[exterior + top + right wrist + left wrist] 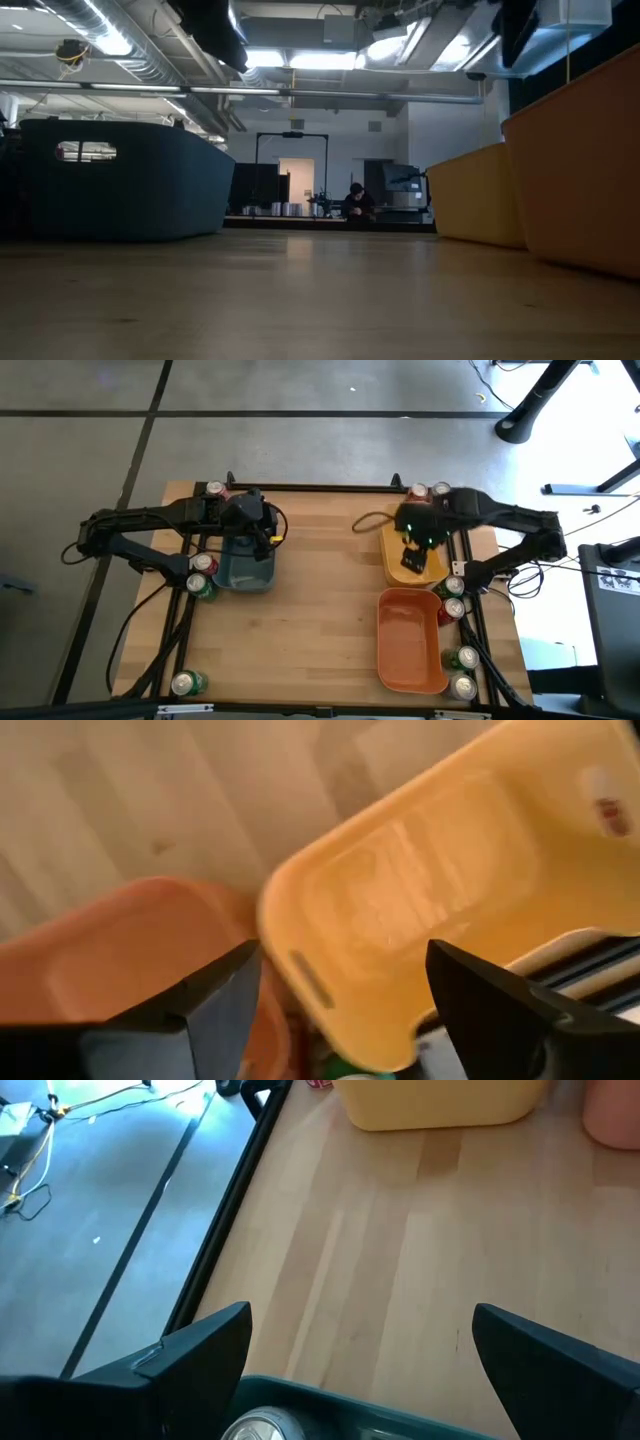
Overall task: Sort soda cans
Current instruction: Put the bottom blue-white soda can into the blue bin
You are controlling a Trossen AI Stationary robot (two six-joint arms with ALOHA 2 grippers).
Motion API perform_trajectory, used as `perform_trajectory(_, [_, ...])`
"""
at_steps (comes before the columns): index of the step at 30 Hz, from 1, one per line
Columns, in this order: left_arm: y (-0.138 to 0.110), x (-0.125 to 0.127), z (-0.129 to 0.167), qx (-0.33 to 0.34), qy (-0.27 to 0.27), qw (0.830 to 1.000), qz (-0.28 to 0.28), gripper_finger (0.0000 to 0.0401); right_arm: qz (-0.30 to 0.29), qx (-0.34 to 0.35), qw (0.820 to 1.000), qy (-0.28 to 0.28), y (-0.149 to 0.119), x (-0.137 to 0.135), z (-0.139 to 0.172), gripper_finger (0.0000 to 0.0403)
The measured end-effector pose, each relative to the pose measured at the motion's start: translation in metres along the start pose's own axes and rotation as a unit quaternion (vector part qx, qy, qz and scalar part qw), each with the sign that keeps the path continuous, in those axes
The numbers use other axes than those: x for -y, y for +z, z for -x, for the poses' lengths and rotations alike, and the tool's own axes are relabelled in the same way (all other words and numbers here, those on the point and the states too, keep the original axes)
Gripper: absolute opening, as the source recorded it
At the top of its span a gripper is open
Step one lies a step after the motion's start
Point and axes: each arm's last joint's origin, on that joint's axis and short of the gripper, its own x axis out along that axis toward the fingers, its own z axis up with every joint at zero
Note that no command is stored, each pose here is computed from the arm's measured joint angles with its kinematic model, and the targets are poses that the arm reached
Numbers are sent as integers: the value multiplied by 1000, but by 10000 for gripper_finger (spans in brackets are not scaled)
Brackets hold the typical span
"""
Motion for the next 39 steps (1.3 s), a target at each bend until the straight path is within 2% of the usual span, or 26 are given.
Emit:
perform_trajectory(5, [0,0,0,0,0,1000,4,367,-6,-5,1000,17,-20,-35,2,282])
perform_trajectory(9, [0,0,0,1,0,1000,4,367,-38,-13,999,30,-40,-59,5,282])
perform_trajectory(16, [0,0,0,2,0,1000,0,367,-72,-40,995,54,-83,-99,10,282])
perform_trajectory(25, [0,0,0,2,0,1000,-1,367,-108,-71,985,116,-137,-158,5,282])
perform_trajectory(32, [0,0,0,2,0,1000,7,367,-107,-132,977,129,-182,-204,-14,282])
perform_trajectory(39, [0,0,0,2,0,1000,9,367,-102,-154,978,102,-218,-223,-29,282])
